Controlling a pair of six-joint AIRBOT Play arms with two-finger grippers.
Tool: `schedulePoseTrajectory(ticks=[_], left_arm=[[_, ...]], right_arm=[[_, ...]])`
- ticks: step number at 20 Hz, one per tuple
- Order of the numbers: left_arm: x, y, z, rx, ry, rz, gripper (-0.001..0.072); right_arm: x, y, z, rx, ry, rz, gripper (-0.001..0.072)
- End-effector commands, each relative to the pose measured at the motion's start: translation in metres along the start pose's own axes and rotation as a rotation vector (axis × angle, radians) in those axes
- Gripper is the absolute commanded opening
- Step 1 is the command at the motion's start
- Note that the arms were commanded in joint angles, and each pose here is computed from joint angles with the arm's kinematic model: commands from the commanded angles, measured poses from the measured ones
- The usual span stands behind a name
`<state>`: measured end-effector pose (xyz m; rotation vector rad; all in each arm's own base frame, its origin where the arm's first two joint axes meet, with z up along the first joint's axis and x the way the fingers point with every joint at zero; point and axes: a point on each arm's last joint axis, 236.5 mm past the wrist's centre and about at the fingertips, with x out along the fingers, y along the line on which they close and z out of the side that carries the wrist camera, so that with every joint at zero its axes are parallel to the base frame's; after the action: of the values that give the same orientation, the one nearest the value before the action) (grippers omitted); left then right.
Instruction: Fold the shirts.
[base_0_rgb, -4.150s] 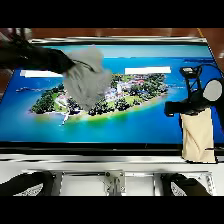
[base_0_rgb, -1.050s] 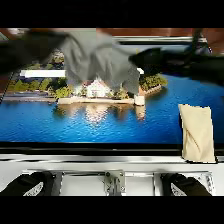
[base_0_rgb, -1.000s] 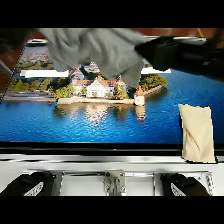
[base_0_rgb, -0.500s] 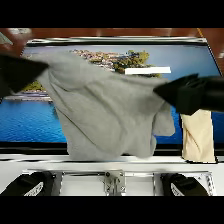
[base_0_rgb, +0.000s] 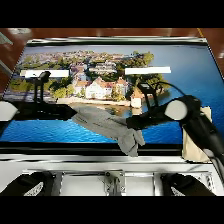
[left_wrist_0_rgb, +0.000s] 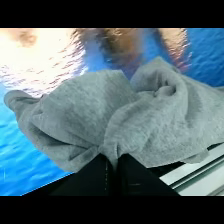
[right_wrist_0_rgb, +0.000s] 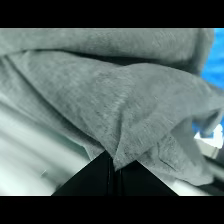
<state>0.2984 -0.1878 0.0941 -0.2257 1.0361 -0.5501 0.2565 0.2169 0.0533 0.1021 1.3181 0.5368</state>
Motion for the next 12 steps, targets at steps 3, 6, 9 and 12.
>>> schedulePoseTrajectory(ticks=[3,6,9,12], left_arm=[[0.075,0.053,0.009,-0.116,-0.061,0.077,0.0040],[0.107,0.072,0.036,-0.223,-0.172,0.079,0.0040],[0.137,0.085,0.037,-0.335,-0.191,0.075,0.0041],[0.150,0.091,0.027,-0.381,-0.153,0.074,0.0362]], right_arm=[[0.067,-0.079,0.088,0.084,-0.283,-0.140,0.0055],[0.068,-0.118,0.113,0.249,-0.377,-0.144,0.0055],[0.074,-0.128,0.112,0.345,-0.363,-0.111,0.0073],[0.071,-0.118,0.115,0.365,-0.370,-0.071,0.0606]])
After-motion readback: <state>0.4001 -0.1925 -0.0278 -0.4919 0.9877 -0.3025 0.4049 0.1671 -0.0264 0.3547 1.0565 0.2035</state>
